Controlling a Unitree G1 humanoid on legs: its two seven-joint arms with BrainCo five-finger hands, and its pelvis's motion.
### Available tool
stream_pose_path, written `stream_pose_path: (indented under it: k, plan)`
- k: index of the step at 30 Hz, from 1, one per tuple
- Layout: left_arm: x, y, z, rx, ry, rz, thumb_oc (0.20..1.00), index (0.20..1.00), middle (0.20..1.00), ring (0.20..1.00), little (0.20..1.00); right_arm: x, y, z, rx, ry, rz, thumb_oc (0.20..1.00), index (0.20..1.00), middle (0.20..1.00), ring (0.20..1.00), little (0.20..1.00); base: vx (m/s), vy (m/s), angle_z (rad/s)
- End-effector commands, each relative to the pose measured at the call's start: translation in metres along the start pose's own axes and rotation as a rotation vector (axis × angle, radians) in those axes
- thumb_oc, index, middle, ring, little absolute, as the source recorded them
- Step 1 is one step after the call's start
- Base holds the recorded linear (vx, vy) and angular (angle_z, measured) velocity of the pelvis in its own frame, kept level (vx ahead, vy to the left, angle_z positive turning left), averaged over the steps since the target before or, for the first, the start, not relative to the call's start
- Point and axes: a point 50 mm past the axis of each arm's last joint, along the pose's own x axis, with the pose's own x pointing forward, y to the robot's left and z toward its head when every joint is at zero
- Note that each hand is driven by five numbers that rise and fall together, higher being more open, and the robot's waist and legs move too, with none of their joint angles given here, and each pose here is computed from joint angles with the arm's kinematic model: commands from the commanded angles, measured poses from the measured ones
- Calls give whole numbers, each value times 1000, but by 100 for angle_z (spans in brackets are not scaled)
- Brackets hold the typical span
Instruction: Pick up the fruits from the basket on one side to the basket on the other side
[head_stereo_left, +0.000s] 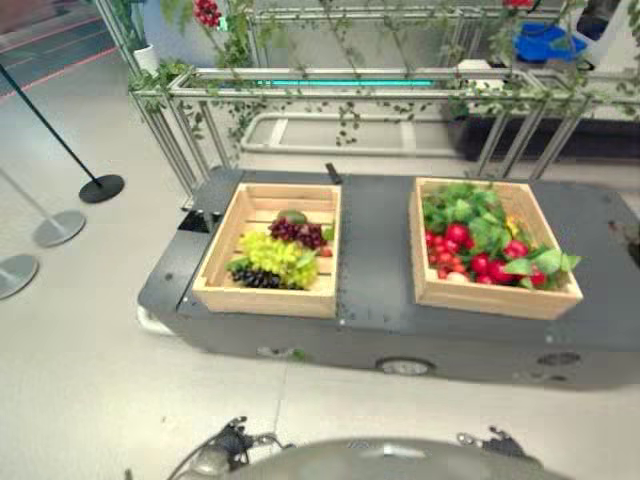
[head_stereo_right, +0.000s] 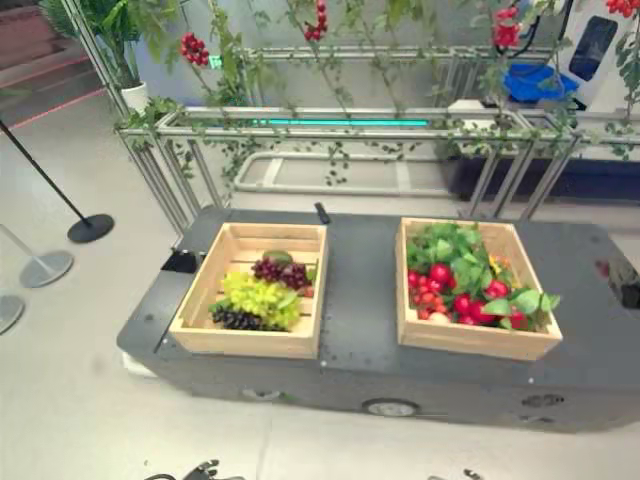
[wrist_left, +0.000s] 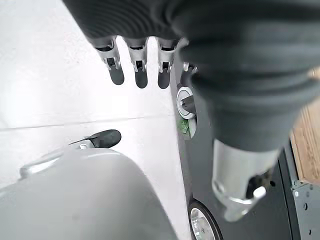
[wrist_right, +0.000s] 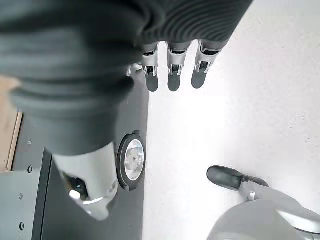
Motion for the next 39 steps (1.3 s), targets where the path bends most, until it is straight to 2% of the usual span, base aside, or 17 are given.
stream_pose_path:
  k: [1,17,32,34,37,39]
  plan:
    - [4,12,18,-2,-37,36,1000,1000,1000,1000,1000,4,6,24,-75,-57,17,1000,1000,1000,1000,1000,-845,185,144]
    - [4,13,18,-18,-45,46,1000,1000,1000,1000,1000,4,7,26,-102,-74,21,1000,1000,1000,1000,1000,-5,8,-6]
    - [5,30,43,-77,-134,122,1000,1000,1000,1000,1000,5,6,39,-120,-118,11,1000,1000,1000,1000,1000,-33,7,-7]
    - [5,37,60,-89,-201,149,1000,1000,1000,1000,1000,5,5,44,-119,-139,10,1000,1000,1000,1000,1000,-62,8,-3]
    - [-3,58,112,-82,-413,209,1000,1000,1000,1000,1000,5,3,61,-128,-210,8,1000,1000,1000,1000,1000,-113,22,-4]
    - [-30,96,177,-47,-677,322,1000,1000,1000,1000,1000,3,1,80,-143,-293,12,1000,1000,1000,1000,1000,-143,33,-9]
